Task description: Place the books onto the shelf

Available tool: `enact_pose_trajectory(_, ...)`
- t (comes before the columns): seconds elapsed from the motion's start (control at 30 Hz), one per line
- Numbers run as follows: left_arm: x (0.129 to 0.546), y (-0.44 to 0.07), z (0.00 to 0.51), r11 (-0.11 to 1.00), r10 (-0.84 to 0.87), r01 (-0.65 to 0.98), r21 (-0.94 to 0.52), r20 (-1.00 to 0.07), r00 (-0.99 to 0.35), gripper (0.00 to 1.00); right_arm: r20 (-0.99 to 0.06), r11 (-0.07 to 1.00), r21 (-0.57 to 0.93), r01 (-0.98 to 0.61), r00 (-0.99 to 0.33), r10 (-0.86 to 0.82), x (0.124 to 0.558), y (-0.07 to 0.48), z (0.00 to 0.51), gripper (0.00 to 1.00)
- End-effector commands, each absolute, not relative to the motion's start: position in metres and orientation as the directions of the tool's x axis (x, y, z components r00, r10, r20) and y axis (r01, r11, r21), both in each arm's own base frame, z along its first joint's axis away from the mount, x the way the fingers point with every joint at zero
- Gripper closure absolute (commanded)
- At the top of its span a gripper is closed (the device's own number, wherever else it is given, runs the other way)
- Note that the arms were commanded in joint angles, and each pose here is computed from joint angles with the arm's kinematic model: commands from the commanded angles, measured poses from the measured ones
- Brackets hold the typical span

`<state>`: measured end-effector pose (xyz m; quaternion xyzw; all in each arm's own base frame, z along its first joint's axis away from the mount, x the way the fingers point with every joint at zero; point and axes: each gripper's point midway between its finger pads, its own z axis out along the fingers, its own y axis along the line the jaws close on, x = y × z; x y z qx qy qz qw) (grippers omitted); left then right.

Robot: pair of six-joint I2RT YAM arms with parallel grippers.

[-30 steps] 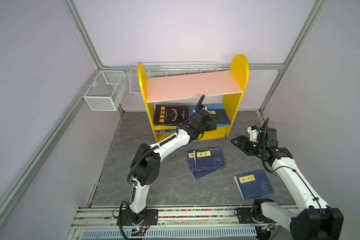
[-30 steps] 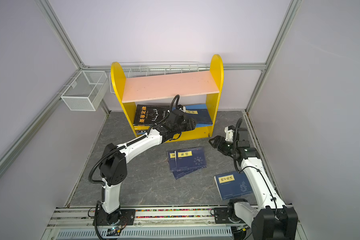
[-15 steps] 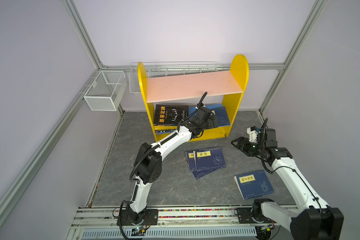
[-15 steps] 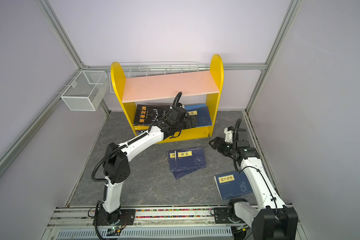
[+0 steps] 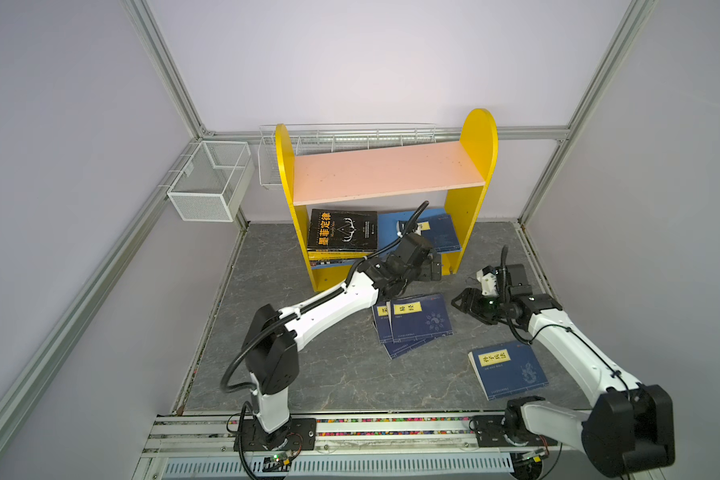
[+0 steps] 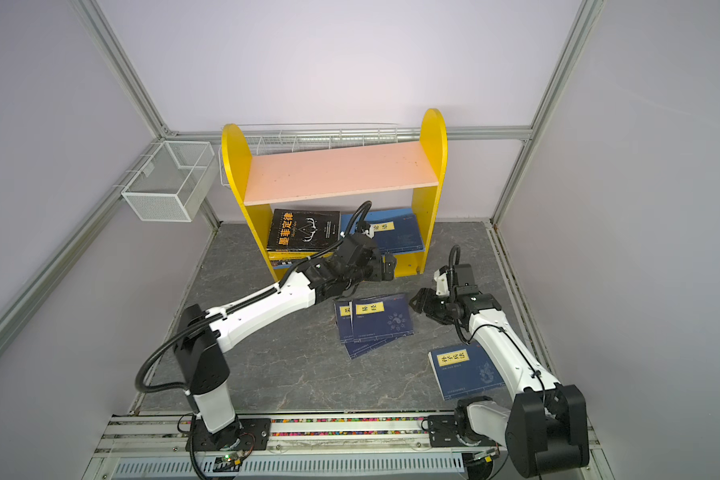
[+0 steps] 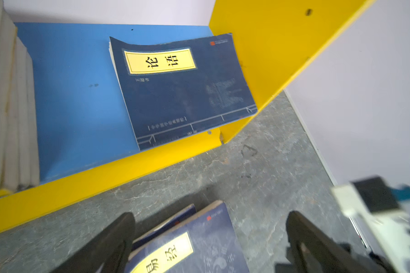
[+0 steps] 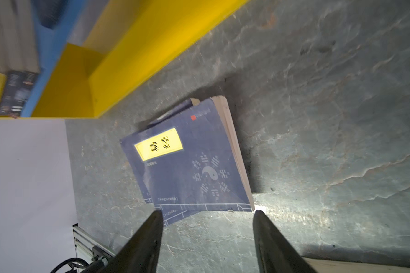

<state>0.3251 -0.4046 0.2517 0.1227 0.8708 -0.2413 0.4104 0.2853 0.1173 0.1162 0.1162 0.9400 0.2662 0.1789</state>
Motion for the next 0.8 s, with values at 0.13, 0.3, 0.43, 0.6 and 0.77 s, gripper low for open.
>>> enact_pose_trajectory(0.13,0.282,-0.35,0.174,0.868,0.151,0.438,-0.234,-0.715,-0.683,0.0,-0.171,0.829,0.538,0.153,-0.943,0.285,0.276,0.127,0.062,0.36)
enact_pose_trajectory(0.3,0.282,-0.328,0.132,0.914,0.107,0.345,-0.215,-0.692,-0.713,0.04,-0.092,0.803,0.568,0.184,-0.955,0.283,0.27,0.136,0.038,0.38)
enact_pose_trajectory(0.43,0.29,-0.324,0.112,0.942,0.108,0.291,-0.165,-0.672,-0.732,0.15,-0.05,0.788,0.58,0.209,-0.956,0.29,0.265,0.139,0.024,0.41)
enact_pose_trajectory(0.6,0.294,-0.318,0.086,0.967,0.148,0.244,-0.074,-0.616,-0.774,0.3,-0.034,0.775,0.595,0.213,-0.957,0.289,0.262,0.142,0.021,0.47)
enact_pose_trajectory(0.77,0.287,-0.318,0.06,0.968,0.153,0.239,-0.079,-0.568,-0.808,0.4,-0.064,0.77,0.609,0.191,-0.956,0.288,0.266,0.143,0.033,0.53)
